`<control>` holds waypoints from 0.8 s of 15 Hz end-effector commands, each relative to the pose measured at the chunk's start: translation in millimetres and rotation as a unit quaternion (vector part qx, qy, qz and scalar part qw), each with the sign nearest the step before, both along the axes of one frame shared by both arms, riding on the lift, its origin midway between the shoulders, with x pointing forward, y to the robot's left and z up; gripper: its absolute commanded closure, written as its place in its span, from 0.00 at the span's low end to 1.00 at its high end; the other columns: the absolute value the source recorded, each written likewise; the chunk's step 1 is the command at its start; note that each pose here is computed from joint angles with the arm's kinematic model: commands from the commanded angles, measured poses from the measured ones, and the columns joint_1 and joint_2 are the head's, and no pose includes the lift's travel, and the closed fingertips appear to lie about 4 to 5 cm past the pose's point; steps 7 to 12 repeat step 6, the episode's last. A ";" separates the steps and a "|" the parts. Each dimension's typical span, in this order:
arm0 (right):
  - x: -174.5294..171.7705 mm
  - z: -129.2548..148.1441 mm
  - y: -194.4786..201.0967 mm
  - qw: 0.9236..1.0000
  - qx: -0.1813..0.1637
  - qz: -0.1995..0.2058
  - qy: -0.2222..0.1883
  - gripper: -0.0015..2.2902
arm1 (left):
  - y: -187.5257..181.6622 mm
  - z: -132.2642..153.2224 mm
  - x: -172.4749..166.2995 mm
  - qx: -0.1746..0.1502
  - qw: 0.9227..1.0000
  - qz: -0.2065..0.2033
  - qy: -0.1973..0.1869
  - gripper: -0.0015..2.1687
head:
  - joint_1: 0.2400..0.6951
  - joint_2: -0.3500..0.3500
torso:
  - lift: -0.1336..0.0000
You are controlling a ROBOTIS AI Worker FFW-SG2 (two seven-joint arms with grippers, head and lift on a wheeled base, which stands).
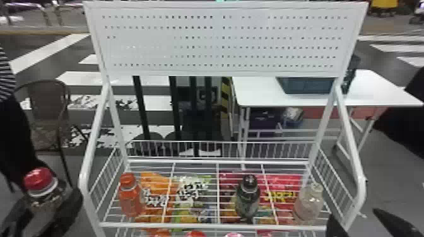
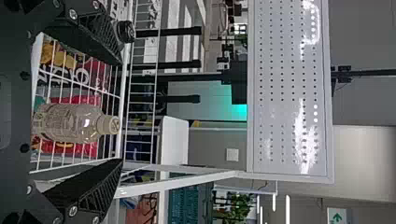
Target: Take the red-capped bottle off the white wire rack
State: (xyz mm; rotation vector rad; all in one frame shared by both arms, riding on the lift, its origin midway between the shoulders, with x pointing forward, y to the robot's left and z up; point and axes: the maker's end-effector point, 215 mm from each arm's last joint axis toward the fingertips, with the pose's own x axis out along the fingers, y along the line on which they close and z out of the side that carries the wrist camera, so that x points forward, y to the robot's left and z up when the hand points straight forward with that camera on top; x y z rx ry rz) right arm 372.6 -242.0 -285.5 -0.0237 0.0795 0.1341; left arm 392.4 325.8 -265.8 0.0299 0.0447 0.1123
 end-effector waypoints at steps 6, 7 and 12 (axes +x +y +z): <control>-4.6 3.2 -0.6 1.000 0.000 0.001 -0.003 0.07 | -5.0 2.8 -0.2 -0.006 1.000 -0.003 -0.002 0.60 | 0.57 0.50 | 1.00; -4.6 3.2 -0.6 1.000 0.000 0.001 -0.003 0.07 | -5.0 2.8 -0.2 -0.006 1.000 -0.003 -0.002 0.60 | 0.57 0.50 | 1.00; -4.6 3.2 -0.6 1.000 0.000 0.001 -0.003 0.07 | -5.0 2.8 -0.2 -0.006 1.000 -0.003 -0.002 0.60 | 0.57 0.50 | 1.00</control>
